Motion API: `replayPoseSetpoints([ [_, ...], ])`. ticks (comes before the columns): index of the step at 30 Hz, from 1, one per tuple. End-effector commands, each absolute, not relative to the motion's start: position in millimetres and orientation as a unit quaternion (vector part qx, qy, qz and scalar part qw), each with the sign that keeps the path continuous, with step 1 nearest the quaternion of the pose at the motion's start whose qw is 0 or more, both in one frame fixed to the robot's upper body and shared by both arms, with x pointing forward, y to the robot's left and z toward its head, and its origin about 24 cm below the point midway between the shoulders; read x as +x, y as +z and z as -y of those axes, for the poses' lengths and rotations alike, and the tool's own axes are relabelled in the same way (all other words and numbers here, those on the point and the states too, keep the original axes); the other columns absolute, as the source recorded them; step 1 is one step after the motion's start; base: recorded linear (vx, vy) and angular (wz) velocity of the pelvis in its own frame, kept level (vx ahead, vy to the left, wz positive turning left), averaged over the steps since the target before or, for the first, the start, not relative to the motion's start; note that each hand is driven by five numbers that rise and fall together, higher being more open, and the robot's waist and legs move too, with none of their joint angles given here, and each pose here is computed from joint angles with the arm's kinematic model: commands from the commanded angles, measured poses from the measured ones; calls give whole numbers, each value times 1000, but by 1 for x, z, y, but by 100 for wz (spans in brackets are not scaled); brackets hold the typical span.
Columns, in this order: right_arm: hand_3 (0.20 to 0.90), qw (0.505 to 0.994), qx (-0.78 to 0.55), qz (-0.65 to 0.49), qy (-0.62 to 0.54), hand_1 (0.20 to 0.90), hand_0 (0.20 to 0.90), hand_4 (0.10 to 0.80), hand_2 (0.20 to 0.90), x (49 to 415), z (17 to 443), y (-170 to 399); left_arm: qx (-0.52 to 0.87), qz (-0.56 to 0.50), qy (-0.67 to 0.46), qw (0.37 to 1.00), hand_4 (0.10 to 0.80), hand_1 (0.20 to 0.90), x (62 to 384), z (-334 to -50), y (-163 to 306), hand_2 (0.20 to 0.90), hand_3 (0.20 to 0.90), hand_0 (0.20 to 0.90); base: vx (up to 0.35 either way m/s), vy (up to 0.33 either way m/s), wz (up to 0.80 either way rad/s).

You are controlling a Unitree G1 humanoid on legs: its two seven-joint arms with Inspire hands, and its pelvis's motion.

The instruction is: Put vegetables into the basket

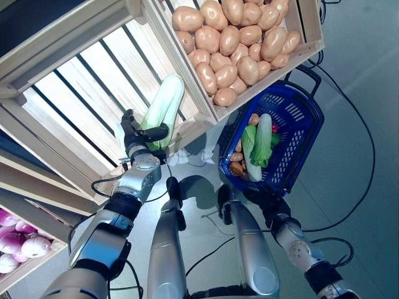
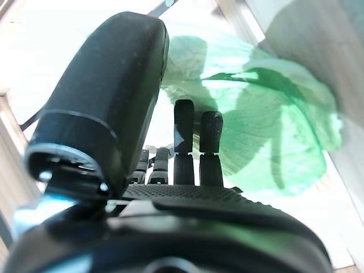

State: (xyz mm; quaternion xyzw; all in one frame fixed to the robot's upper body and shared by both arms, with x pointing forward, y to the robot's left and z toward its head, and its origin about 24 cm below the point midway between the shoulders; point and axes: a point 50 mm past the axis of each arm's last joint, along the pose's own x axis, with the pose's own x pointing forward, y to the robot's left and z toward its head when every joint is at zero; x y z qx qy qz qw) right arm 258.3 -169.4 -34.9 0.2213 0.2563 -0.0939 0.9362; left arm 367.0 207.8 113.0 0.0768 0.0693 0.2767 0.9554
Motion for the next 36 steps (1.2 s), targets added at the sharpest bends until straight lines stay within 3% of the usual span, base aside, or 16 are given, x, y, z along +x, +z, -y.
replayPoseSetpoints([
  [1,900,955,190,-217,-63,900,900,800,900,257,187,-19,109,-126,98,981,800,900,376,-150,97,900,900,900,16,40,-7],
  [12,900,957,186,-211,-77,900,900,800,900,244,195,-26,74,-16,57,995,800,900,371,-145,128,900,900,900,5,5,0],
  [19,900,954,202,-202,-92,900,900,800,900,234,198,-30,81,49,31,995,800,900,351,-147,130,900,900,900,-1,-17,1],
  [36,900,951,210,-210,-87,900,900,800,900,230,198,-35,55,14,79,995,800,900,348,-152,115,900,900,900,0,-8,3],
])
